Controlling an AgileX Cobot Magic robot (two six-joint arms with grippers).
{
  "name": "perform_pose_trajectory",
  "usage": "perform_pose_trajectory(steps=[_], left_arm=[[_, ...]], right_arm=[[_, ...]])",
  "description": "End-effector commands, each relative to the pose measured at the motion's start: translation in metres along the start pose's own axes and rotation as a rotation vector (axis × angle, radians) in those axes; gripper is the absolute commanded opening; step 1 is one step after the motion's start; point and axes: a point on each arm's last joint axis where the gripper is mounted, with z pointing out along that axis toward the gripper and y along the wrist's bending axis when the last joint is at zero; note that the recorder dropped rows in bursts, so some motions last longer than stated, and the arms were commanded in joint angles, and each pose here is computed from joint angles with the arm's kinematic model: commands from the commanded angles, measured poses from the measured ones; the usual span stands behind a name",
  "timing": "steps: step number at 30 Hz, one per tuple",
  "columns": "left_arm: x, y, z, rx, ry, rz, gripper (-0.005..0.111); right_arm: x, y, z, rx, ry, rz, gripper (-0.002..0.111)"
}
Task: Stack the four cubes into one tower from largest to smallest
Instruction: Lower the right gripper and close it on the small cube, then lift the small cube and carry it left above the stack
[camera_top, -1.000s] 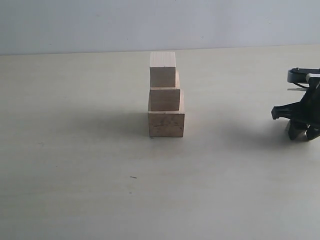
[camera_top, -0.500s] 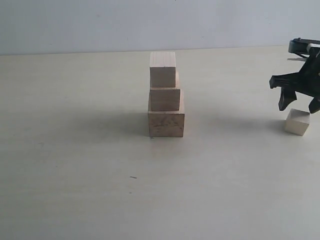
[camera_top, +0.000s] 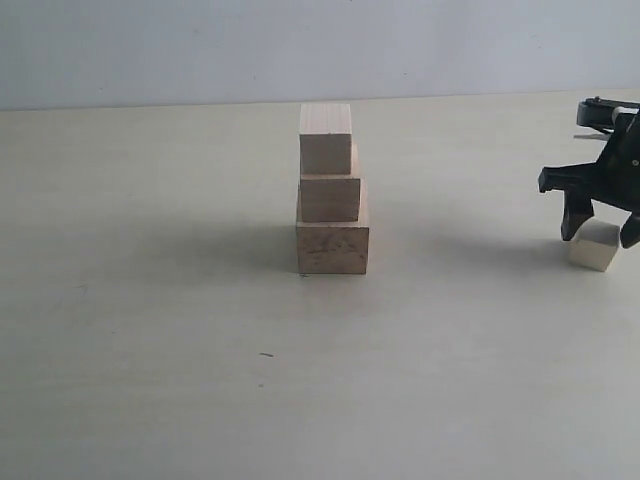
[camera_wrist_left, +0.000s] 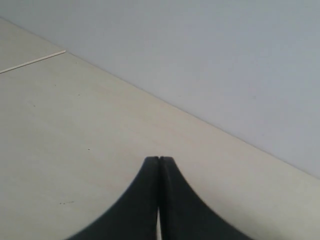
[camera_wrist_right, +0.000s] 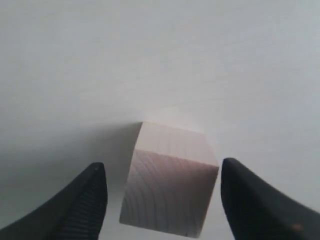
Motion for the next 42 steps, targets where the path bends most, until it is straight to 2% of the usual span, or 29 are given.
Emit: perform_pose_trajectory(steps=[1, 4, 10, 16, 23, 29, 35, 38, 42], left_arm=[[-0.001, -0.003, 0.000, 0.035, -0.010, 0.010, 0.000], [-0.001, -0.003, 0.000, 0.035, -0.010, 0.010, 0.000], [-0.001, -0.003, 0.000, 0.035, -0.010, 0.010, 0.000], [-0.001, -0.003, 0.000, 0.035, -0.010, 0.010, 0.000], [-0.002, -0.004, 0.000, 0.040, -0.011, 0.006, 0.000], [-0.002, -0.006, 0.000, 0.060, -0.021, 0.006, 0.000], [-0.002, -0.005, 0.000, 0.058, -0.021, 0.010, 0.000], [-0.002, -0.005, 0.000, 0.058, -0.021, 0.010, 0.000], [-0.002, -0.005, 0.000, 0.058, -0.021, 0.010, 0.000]], right_arm=[[-0.002, -0.002, -0.002, 0.004, -0.007, 0.029, 0.054], [-0.002, -0.002, -0.002, 0.004, -0.007, 0.036, 0.045], [0.000, -0.001, -0.006, -0.002, 0.007, -0.025, 0.039], [0.002, -0.001, -0.020, -0.005, -0.009, -0.103, 0.021], [0.005, 0.009, -0.040, -0.118, -0.034, -0.077, 0.004], [0.012, 0.022, -0.065, -0.274, -0.059, -0.137, 0.004], [0.024, 0.028, -0.106, -0.349, -0.038, -0.181, 0.004], [0.029, 0.039, -0.140, -0.372, -0.035, -0.266, 0.004], [0.029, 0.068, -0.203, -0.402, -0.220, -0.341, 0.002]])
